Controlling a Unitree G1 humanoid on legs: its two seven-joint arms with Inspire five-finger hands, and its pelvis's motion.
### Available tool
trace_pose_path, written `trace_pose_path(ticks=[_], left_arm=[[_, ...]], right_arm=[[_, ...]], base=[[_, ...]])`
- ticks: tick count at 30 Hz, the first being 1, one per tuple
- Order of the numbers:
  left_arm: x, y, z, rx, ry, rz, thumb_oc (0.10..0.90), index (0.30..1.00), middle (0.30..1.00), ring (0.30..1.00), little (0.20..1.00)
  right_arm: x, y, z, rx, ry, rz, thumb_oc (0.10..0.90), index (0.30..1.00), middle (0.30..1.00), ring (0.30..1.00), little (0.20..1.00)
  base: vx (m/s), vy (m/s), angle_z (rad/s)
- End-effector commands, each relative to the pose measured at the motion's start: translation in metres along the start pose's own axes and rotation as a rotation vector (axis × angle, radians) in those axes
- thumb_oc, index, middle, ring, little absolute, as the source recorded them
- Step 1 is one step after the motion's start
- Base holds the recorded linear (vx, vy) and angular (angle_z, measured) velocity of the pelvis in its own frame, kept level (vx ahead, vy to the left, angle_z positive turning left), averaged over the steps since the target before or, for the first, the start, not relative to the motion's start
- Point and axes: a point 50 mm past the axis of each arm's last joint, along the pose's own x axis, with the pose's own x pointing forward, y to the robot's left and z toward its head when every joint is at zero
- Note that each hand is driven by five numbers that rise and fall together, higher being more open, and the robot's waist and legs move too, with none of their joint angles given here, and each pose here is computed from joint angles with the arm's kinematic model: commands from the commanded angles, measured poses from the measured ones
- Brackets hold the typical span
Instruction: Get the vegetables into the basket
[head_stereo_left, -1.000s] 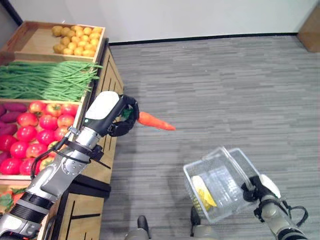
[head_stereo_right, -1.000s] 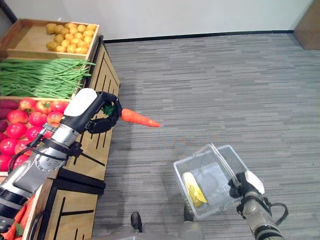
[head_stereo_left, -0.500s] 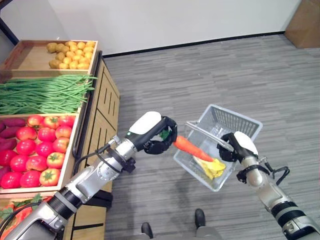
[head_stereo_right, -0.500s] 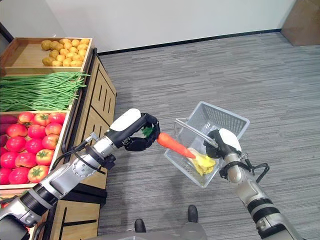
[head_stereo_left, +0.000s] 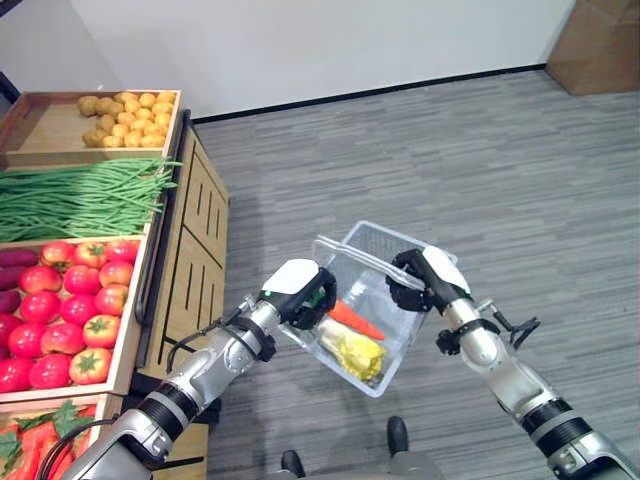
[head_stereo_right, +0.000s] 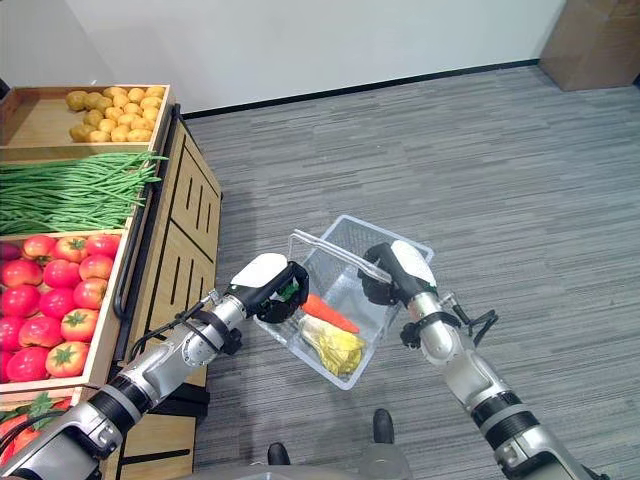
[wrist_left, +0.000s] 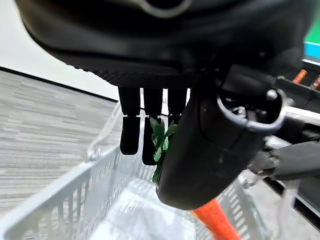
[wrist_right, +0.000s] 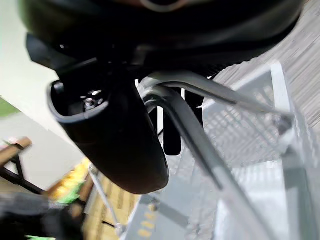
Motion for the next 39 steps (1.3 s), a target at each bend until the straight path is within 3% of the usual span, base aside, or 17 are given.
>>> trace_pose_path(ticks=[1,2,3,16,21,24,25,27,34,35,38,39], left_arm=[[0.008,0.027,-0.016,0.117,0.054,0.145,0.400,0.300,0.300,0.300,0.300],[0.008,0.026,-0.016,0.117,0.054,0.145,0.418,0.325,0.325,0.325,0.325],[0.004,0.023,-0.025,0.114,0.115,0.147,0.900,1.000,1.000,1.000,1.000],[-0.006,0.009,-0.029,0.073,0.157,0.146,0.900,1.000,1.000,1.000,1.000],[-0.015,0.012,-0.017,-0.118,0.104,0.183,0.900,1.000,1.000,1.000,1.000],[-0.047,0.002,-0.026,-0.433,0.175,0.195,0.900,1.000,1.000,1.000,1.000],[-0.048,0.002,-0.027,-0.434,0.176,0.194,0.900,1.000,1.000,1.000,1.000],[-0.079,-0.010,-0.044,-0.566,0.292,0.189,0.900,1.000,1.000,1.000,1.000],[-0.126,-0.039,-0.072,-0.636,0.504,0.082,0.900,1.000,1.000,1.000,1.000],[-0.150,-0.062,-0.087,-0.637,0.655,0.034,0.900,1.000,1.000,1.000,1.000],[-0.184,-0.097,-0.102,-0.592,0.867,-0.100,0.900,1.000,1.000,1.000,1.000],[-0.184,-0.097,-0.102,-0.592,0.867,-0.100,0.900,1.000,1.000,1.000,1.000]], right_arm=[[0.009,-0.028,0.086,0.243,-0.453,-0.145,0.400,0.300,0.300,0.300,0.300],[0.009,-0.028,0.086,0.243,-0.453,-0.144,0.400,0.300,0.300,0.300,0.300],[0.006,-0.026,0.086,0.252,-0.451,-0.138,0.400,0.300,0.300,0.300,0.300],[-0.002,-0.021,0.050,0.234,-0.287,-0.158,0.400,0.300,0.300,0.300,0.300],[-0.005,-0.016,0.020,0.217,-0.143,-0.190,0.400,0.300,0.300,0.300,0.300],[-0.026,-0.015,-0.029,0.194,0.082,-0.244,0.400,0.300,0.300,0.300,0.300],[-0.027,-0.015,-0.029,0.194,0.083,-0.243,0.400,0.300,0.300,0.300,0.300],[-0.047,-0.018,-0.066,0.094,0.260,-0.260,0.400,0.300,0.300,0.300,0.300],[-0.080,-0.015,-0.121,0.068,0.550,-0.290,0.400,0.300,0.300,0.300,0.300],[-0.099,-0.013,-0.141,0.061,0.669,-0.296,0.400,0.300,0.300,0.300,0.300],[-0.125,-0.006,-0.163,0.055,0.818,-0.273,0.400,0.300,0.300,0.300,0.300],[-0.125,-0.006,-0.163,0.055,0.818,-0.273,0.400,0.300,0.300,0.300,0.300]], base=[[0.00,0.008,-0.04],[0.00,0.000,0.00],[0.00,0.000,0.00],[0.00,0.000,0.00],[0.00,-0.005,0.02],[0.01,-0.004,0.11],[0.02,-0.001,0.21],[0.02,-0.006,0.21],[0.01,-0.002,0.31],[0.01,-0.007,0.32],[0.01,0.001,0.29],[0.02,0.013,0.44]])
